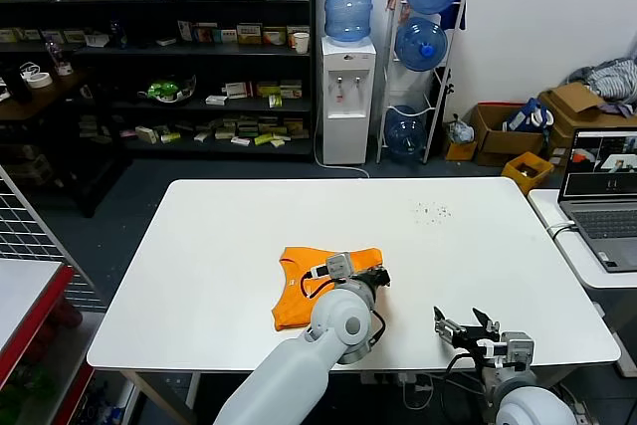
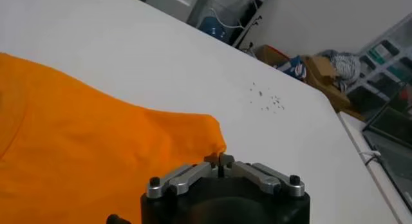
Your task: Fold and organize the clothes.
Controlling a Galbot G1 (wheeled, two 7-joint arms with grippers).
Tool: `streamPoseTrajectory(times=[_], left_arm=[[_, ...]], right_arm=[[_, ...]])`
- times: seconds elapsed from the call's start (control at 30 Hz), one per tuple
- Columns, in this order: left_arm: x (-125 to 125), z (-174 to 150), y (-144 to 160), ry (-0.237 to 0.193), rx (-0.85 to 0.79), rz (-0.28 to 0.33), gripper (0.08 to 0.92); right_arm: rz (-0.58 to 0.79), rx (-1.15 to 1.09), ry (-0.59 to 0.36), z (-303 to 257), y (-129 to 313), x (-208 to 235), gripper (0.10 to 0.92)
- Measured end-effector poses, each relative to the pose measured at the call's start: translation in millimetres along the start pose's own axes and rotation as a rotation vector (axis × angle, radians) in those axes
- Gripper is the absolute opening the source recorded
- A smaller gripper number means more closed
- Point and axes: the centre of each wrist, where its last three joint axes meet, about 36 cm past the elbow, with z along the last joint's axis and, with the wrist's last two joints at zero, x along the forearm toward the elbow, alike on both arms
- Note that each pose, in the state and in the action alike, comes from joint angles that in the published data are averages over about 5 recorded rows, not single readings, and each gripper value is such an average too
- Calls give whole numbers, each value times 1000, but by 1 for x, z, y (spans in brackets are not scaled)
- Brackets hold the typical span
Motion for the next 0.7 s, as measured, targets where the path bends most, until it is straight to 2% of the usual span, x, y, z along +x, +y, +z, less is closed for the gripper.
streamPoseTrajectory(times=[0.23, 0.43, 0.57, 0.7], left_arm=[[-4, 5, -15, -9, -5, 13, 120], [4, 4, -12, -48, -1, 46, 278], [25, -1, 11, -119, -8, 88, 390], [48, -1, 62, -237, -23, 101, 512]], right_arm=[[-8, 3, -12, 0, -1, 0, 823], [-26, 33, -54, 3, -6, 2, 823], [-44, 64, -104, 9, -19, 3, 823], [-54, 82, -165, 17, -40, 5, 823]])
